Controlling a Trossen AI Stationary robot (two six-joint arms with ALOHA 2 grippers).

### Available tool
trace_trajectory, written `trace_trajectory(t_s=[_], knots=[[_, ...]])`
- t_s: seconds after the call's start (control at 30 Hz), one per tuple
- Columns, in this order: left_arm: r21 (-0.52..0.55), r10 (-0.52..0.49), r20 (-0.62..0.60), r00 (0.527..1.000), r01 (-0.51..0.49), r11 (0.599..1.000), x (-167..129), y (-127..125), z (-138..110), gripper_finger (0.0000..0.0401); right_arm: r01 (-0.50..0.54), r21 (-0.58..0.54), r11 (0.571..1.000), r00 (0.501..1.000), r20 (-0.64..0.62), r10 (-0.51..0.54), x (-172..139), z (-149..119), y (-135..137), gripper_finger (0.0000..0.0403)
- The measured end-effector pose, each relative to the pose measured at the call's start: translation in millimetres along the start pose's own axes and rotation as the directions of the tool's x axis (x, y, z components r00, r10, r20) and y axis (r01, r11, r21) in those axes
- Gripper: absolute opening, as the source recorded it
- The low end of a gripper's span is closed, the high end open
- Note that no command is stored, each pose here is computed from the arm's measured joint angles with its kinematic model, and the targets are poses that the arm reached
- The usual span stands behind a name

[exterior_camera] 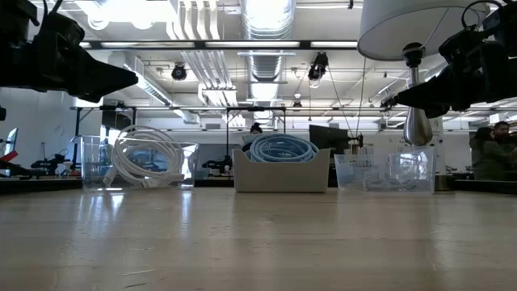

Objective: Pick & Place USB Port
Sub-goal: Return to Home Position

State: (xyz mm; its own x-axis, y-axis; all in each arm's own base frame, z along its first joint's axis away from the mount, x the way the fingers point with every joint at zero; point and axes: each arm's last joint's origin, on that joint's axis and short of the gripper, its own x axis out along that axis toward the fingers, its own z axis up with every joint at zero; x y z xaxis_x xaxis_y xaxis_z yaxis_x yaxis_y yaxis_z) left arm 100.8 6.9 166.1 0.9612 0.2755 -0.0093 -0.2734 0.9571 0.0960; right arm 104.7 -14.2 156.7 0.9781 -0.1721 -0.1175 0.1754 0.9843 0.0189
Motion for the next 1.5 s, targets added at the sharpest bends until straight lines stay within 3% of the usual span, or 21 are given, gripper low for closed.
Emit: trace_trajectory(t_s=[0.5, 1.1, 1.5], knots=[[0.000, 0.000, 0.000, 1.000, 0.000, 1.000, 0.0, 0.0, 0.0, 0.0122, 0.000, 0.000, 1.000, 1.000, 0.000, 0.000, 0.0, 0.0, 0.0, 0.0068], [0.000, 0.000, 0.000, 1.000, 0.000, 1.000, 0.0, 0.0, 0.0, 0.0122, 0.000, 0.000, 1.000, 1.000, 0.000, 0.000, 0.0, 0.0, 0.0, 0.0089], [0.000, 0.000, 0.000, 1.000, 0.000, 1.000, 0.0, 0.0, 0.0, 0.0122, 0.000, 0.000, 1.000, 1.000, 0.000, 0.000, 0.0, 0.0, 0.0, 0.0069]])
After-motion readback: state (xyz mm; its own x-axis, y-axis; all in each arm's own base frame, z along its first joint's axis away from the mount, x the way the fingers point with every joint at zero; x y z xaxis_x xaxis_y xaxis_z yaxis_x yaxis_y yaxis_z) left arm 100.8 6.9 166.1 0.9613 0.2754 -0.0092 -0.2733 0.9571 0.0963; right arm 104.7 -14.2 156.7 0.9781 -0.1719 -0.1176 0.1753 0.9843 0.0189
